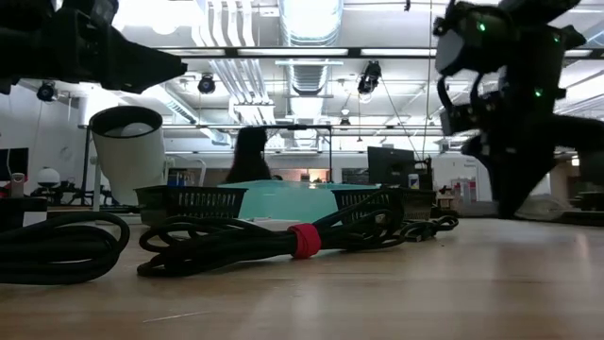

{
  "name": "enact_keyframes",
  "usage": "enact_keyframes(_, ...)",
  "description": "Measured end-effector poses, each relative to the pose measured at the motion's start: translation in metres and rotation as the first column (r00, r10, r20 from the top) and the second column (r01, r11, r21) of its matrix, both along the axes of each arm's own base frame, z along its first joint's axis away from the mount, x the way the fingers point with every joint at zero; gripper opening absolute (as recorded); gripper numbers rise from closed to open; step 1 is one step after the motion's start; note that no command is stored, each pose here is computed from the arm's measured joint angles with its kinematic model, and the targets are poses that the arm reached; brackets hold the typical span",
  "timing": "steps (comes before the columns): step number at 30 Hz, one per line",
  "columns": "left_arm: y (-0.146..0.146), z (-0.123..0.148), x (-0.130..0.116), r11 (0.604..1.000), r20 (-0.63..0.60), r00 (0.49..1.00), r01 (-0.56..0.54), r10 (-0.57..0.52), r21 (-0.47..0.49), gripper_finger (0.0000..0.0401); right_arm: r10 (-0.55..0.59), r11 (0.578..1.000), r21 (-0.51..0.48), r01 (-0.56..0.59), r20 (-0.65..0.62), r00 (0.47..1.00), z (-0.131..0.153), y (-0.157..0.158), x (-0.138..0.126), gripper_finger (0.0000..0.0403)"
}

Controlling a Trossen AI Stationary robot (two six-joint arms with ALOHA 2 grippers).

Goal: Pick and place items into bin
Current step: Put the white charger cable into the green bin

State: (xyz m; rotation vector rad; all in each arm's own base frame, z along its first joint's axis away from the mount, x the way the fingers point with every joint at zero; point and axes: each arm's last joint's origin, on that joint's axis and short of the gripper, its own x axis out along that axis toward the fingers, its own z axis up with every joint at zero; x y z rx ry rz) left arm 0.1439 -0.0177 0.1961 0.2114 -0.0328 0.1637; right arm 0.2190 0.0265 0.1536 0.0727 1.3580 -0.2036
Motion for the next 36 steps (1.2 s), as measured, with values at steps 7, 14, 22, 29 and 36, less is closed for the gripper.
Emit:
enact_keyframes(7,0.0,0.0,0.0,1.0,-0.003,1.0,-0.001,0.001,0.001,0.0189,0.138,0.99,-0.027,-0.136,0.094,0.986,0.026,0.003,0.021,0.0028)
enact_keyframes(14,0.0,-0.001,0.0,0.999,-0.011,1.0,-0.003,0.003,0.049,0.0189,0.287,0.957,-0.09,-0.274,0.191,0.939,0.056,0.005,0.041,0.0028)
enact_keyframes(22,0.0,-0.001,0.0,0.998,-0.015,1.0,-0.003,0.004,0.069,0.0189,0.44,0.895,-0.211,-0.394,0.262,0.859,0.078,-0.005,0.057,0.0028)
enact_keyframes(29,0.0,-0.001,0.0,0.998,-0.015,1.0,-0.003,0.004,0.069,0.0189,0.406,0.903,-0.308,-0.299,0.386,0.828,0.088,-0.039,0.071,0.0029)
enact_keyframes(36,0.0,-0.001,0.0,0.998,-0.015,1.0,-0.003,0.004,0.07,0.0189,0.235,0.949,-0.309,-0.07,0.536,0.811,0.099,-0.085,0.077,0.0029)
